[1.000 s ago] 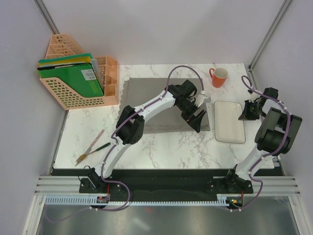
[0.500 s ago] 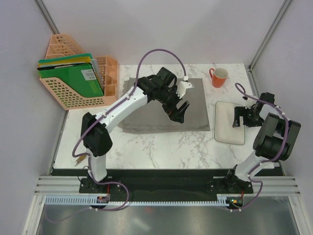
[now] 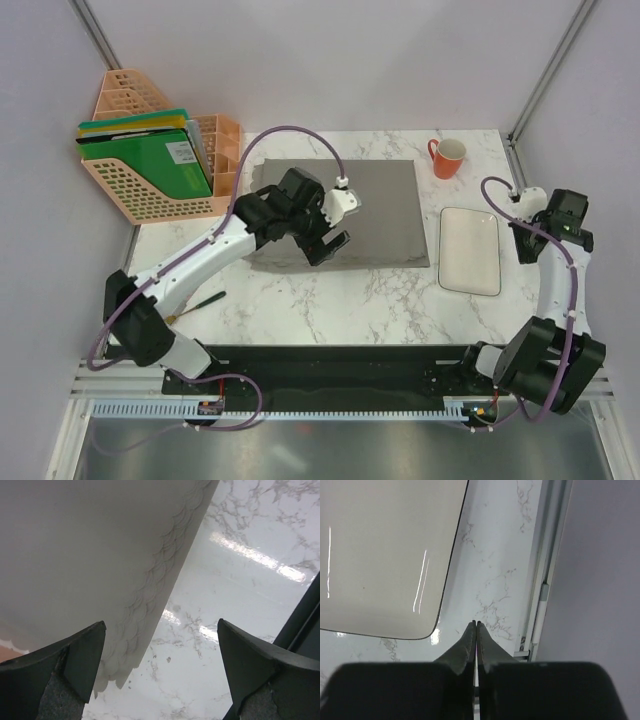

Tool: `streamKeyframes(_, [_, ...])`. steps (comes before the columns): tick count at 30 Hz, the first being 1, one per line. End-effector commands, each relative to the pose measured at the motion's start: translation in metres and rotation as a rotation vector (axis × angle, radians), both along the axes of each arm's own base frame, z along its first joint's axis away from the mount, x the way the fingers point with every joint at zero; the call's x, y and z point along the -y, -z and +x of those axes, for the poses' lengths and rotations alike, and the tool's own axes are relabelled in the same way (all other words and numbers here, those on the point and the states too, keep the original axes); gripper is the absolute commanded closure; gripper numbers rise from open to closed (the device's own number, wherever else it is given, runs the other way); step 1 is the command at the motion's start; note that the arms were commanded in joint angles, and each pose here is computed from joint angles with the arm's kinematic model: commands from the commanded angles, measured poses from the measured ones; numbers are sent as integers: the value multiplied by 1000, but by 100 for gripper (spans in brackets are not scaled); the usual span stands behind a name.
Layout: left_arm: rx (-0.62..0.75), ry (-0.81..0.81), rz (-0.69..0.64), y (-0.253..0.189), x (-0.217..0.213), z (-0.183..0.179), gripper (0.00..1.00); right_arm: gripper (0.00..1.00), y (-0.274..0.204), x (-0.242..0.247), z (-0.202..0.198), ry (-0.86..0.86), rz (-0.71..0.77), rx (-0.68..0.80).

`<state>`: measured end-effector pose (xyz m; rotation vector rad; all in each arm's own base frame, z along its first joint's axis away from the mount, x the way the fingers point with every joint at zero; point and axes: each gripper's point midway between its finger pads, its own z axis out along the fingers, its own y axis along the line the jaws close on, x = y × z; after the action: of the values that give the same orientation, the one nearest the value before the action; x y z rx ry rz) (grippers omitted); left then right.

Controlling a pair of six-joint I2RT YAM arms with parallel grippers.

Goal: Set the dinner table for one person
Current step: Move the plate to the corner of the board.

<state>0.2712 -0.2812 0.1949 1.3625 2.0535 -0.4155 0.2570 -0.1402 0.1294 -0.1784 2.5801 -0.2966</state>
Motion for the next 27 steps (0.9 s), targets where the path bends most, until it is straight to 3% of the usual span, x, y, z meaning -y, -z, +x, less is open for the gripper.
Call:
streamKeyframes(1, [225,-81,22,-20,-27,26,0,100,-6,-9,7,-27,67,-5])
streamKeyframes(8, [234,-219,27,-4,-86,31,0,100,37,-46,48,-98,315,-110])
streamKeyframes(18, [185,-298,0,14,-127,16,0,100,55,-63,126,-134,346,-124])
streamKeyframes(23, [194,-319,-4,8,-135,19,0,100,78,-70,140,-132,347,-184])
streamKeyframes(27, [194,-321,-14,6,-137,17,0,100,99,-74,129,-139,363,-241])
